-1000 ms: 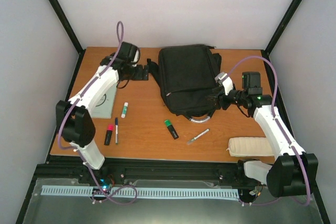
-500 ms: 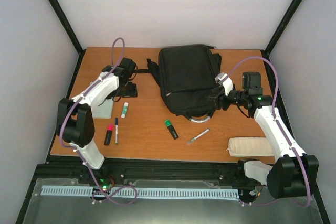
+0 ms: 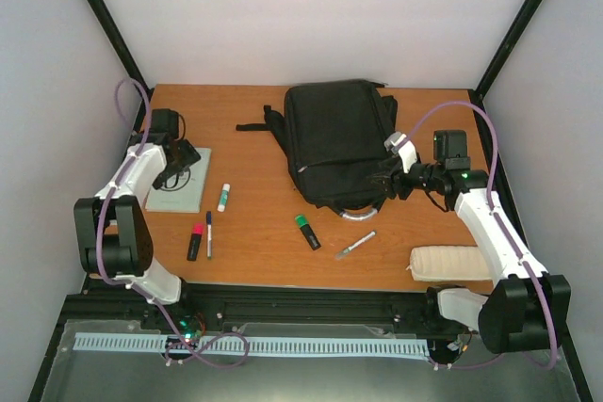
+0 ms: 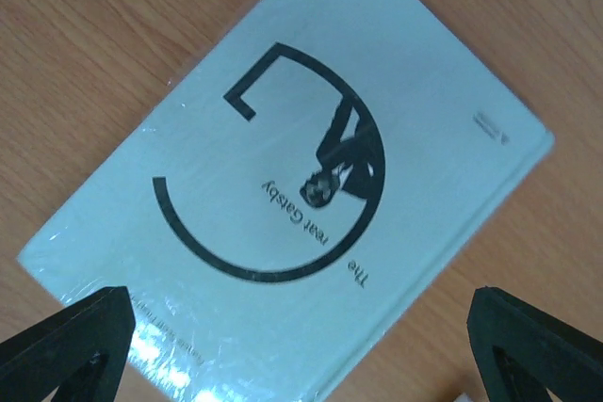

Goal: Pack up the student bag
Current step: Move the book to the center of the board.

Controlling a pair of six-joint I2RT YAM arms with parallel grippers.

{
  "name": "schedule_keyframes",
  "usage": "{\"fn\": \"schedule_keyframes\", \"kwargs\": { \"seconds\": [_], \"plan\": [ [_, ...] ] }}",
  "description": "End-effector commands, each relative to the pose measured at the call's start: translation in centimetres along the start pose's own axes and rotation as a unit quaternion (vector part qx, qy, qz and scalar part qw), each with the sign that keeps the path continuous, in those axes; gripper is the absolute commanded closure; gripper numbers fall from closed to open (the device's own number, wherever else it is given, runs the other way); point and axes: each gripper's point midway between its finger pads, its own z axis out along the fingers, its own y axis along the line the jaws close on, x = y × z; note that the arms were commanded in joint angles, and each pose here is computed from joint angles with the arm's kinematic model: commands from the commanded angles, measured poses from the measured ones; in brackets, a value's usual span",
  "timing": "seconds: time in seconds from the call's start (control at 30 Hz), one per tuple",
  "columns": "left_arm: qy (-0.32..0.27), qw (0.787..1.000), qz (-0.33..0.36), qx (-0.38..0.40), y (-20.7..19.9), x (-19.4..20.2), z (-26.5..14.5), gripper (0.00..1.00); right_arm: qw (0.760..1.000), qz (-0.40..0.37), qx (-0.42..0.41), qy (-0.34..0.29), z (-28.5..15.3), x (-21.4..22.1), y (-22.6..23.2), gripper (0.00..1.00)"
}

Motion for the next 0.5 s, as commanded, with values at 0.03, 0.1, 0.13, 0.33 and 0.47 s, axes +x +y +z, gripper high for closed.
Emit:
{"fn": "schedule_keyframes", "kwargs": {
  "seconds": [0.03, 0.1, 0.13, 0.33, 0.47],
  "plan": [
    [0.016, 0.993, -0.108, 0.038, 0.3, -2.4, 2.4, 0.0, 1.0, -0.007, -0.013, -0.002, -0.1, -0.2, 0.3, 0.39],
    [0.027, 0.991, -0.123, 0.043, 0.8, -2.6, 3.3, 0.0, 1.0, -0.009, -0.01, -0.002, -0.2, -0.2, 0.3, 0.39],
    [0.028, 0.991, -0.13, 0.036, 1.4, -2.8, 3.7, 0.0, 1.0, -0.009, -0.011, -0.002, -0.3, -0.3, 0.4, 0.39],
    [0.041, 0.986, -0.163, 0.009, 5.0, -3.8, 6.3, 0.0, 1.0, -0.008, -0.018, -0.001, -0.2, -0.2, 0.5, 0.39],
    [0.066, 0.988, -0.138, 0.003, 5.1, -3.8, 8.4, 0.0, 1.0, -0.007, -0.021, 0.003, -0.1, 0.0, 0.5, 0.38]
  ]
}}
